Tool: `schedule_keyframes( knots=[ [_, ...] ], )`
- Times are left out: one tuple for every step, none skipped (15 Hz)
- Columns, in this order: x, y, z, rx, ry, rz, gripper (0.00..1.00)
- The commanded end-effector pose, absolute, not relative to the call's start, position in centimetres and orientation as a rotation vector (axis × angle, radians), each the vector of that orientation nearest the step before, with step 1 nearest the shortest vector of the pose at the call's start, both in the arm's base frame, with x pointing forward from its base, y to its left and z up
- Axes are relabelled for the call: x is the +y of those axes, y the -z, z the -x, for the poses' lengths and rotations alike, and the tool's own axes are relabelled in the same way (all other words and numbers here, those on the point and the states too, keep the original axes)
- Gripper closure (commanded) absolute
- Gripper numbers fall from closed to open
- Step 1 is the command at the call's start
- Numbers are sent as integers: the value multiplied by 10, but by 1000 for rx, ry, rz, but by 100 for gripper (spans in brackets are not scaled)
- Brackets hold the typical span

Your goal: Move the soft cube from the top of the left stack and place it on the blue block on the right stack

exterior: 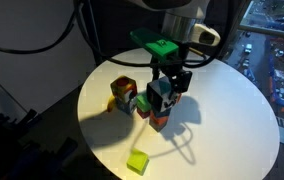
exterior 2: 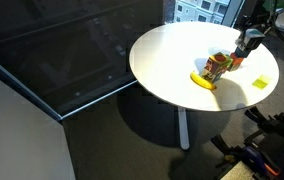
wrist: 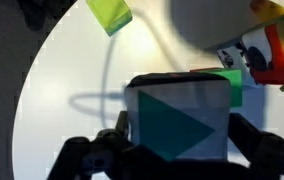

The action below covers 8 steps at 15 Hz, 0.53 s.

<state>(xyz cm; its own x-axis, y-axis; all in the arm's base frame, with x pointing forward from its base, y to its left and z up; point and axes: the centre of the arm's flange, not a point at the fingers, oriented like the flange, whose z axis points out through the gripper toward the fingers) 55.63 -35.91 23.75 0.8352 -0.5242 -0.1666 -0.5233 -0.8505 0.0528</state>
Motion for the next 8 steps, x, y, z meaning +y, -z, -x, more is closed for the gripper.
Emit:
schedule_keyframes(
  knots=[
    [-358,-262,-556,-855,275,-3025,0],
    [-357,-266,-555,-853,273,-3023,0],
    [-357,-271,-554,-851,270,-3022,0],
    [-355,-276,-553,-846,267,-3021,0],
    [-353,-280,-553,-839,264,-3024,0],
    [-351,-285,-553,-829,257,-3028,0],
    [-347,-290,-554,-803,242,-3040,0],
    [-344,-295,-556,-779,224,-3051,0]
  ],
)
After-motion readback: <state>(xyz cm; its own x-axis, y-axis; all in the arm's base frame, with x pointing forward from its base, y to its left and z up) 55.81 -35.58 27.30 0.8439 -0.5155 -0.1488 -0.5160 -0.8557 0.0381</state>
